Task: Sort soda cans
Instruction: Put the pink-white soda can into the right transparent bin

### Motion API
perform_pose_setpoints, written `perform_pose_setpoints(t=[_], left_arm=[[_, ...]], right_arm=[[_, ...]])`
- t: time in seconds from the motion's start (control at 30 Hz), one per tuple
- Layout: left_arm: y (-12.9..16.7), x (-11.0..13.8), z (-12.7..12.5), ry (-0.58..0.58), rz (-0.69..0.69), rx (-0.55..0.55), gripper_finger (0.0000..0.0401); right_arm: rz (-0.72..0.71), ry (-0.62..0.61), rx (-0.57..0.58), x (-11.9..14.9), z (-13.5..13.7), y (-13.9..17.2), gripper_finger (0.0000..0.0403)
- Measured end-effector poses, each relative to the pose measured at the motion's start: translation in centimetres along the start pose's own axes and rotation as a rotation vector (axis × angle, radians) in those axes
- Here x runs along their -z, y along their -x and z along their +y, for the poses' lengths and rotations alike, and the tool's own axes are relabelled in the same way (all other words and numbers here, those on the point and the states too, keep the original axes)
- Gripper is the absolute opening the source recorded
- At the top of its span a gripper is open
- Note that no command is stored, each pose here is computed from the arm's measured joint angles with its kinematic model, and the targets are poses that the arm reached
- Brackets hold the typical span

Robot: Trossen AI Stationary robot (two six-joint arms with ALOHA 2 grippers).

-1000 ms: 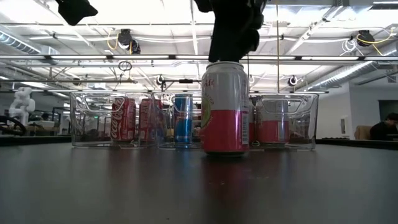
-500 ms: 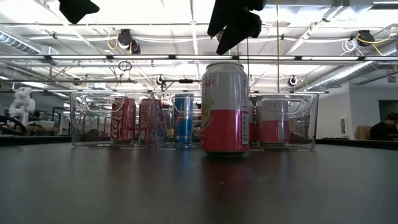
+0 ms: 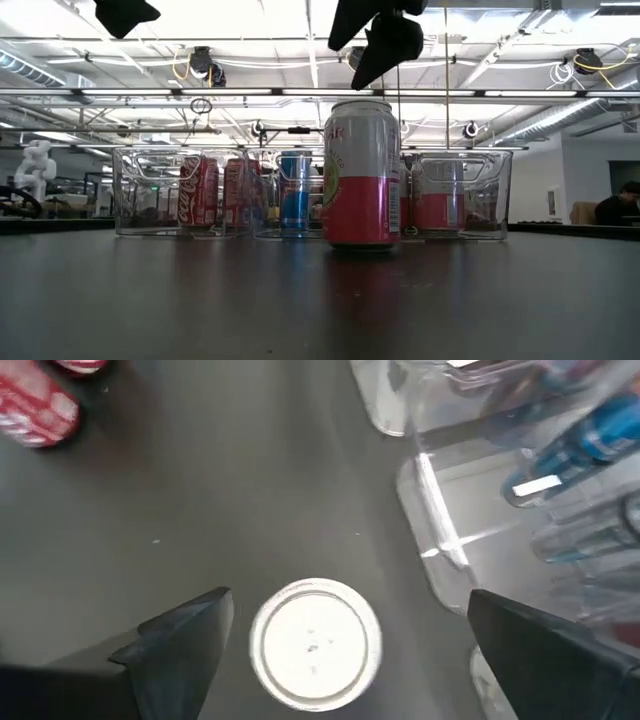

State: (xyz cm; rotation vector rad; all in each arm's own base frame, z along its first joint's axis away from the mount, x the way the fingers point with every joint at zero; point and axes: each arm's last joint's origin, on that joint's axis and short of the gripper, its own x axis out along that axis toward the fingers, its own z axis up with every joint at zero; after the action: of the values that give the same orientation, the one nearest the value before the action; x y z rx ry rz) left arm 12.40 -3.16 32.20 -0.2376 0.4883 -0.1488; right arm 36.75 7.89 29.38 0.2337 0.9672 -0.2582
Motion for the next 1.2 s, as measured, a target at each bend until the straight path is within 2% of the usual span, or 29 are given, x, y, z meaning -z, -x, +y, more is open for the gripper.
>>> perform_pose_setpoints(t=[0.23,0.5,0.83,1.0,1.2], left_arm=[[0.0,0.0,0.0,0.001,0.0,0.0,0.0397],[-0.1,-0.1,0.0,0.001,-0.006,0.001,0.0397],[-0.4,-0.1,0.0,0.0,0.007,-0.003,0.0397],[-0.3,-0.1,0.0,-0.001,0.007,-0.003,0.0397],[-0.3,0.0,0.0,-0.021,0.011,-0.004,0.0397]], right_arm=[[0.055,0.07,0.046,0.6,-0.1,-0.6,0.0392],[0.115,0.085,-0.011,1.1,0.5,-2.6,0.0391],[0.15,0.061,-0.022,3.1,0.5,-4.7,0.0391],[0.114,0.05,-0.04,3.5,0.4,-5.6,0.039],[0.113,0.041,-0.05,3.9,0.1,-6.4,0.0344]])
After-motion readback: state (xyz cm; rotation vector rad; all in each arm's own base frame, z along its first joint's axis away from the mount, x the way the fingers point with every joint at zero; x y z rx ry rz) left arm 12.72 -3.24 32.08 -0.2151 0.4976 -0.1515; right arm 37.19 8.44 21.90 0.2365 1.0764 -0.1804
